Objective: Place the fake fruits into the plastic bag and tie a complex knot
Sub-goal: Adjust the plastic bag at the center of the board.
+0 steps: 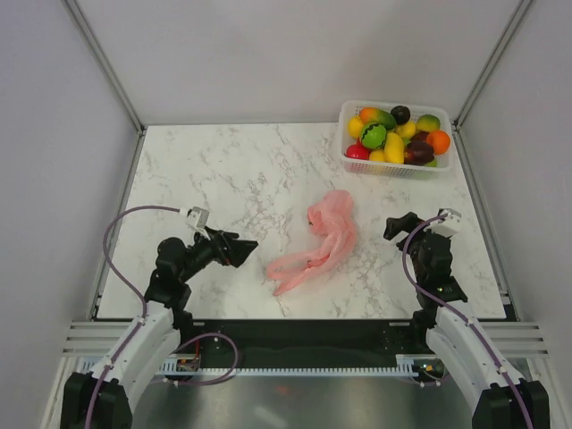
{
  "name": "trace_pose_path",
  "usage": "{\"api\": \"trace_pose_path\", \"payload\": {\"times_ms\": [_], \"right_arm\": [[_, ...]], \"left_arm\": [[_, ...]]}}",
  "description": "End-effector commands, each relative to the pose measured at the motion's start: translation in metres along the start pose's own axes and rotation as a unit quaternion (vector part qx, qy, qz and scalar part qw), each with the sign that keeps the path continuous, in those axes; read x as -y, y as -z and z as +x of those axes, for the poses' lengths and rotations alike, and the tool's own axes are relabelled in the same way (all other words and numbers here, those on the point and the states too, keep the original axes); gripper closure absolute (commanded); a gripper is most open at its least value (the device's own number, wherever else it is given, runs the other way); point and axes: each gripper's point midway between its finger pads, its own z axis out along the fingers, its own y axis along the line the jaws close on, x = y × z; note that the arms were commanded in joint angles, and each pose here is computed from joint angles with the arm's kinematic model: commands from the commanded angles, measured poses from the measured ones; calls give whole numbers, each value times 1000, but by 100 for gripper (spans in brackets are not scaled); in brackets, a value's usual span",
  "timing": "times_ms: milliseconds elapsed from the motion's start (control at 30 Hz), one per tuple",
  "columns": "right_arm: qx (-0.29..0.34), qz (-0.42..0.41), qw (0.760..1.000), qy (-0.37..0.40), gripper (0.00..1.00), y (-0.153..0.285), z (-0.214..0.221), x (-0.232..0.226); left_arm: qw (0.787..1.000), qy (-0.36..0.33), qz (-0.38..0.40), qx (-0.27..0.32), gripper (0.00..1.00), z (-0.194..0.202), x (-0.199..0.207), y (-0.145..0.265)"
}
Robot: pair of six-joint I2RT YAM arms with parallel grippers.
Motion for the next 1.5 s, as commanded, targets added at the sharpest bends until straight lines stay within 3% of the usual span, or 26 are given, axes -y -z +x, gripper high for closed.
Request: {"api": "trace_pose_path", "payload": {"times_ms": [0,200,400,833,867,967,1000,1100,1167,1300,1467], "right_arm": [[17,-4,1000,-3,2,0,-12,-5],[19,-26,999,1,2,2,-11,-11],[3,-75,997,13,3,4,-5,-27],[3,-121,992,23,5,9,-5,-41],[3,-123,992,23,5,9,-5,-43],[-2,-138,990,35,7,11,-8,-50],[-2,-139,990,39,7,12,-10,-51],[1,-154,987,43,9,13,-18,-61],[1,-172,985,31,10,15,-33,-78],[-68,-216,974,27,16,10,-33,-117],[-108,-256,957,78,18,11,-39,-184]], "left_arm": [[996,-27,84,-8,0,-1,35,-7],[983,-83,158,-32,0,15,82,-15],[973,-138,181,-46,0,31,105,-23],[963,-204,86,-155,2,76,92,-78],[962,-208,80,-160,7,78,91,-80],[952,-213,68,-208,47,94,84,-84],[950,-213,65,-220,70,96,84,-91],[943,-209,61,-250,92,106,81,-91],[943,-207,60,-253,97,108,81,-91],[945,-205,61,-248,98,105,82,-89],[946,-205,65,-241,98,101,85,-87]]}}
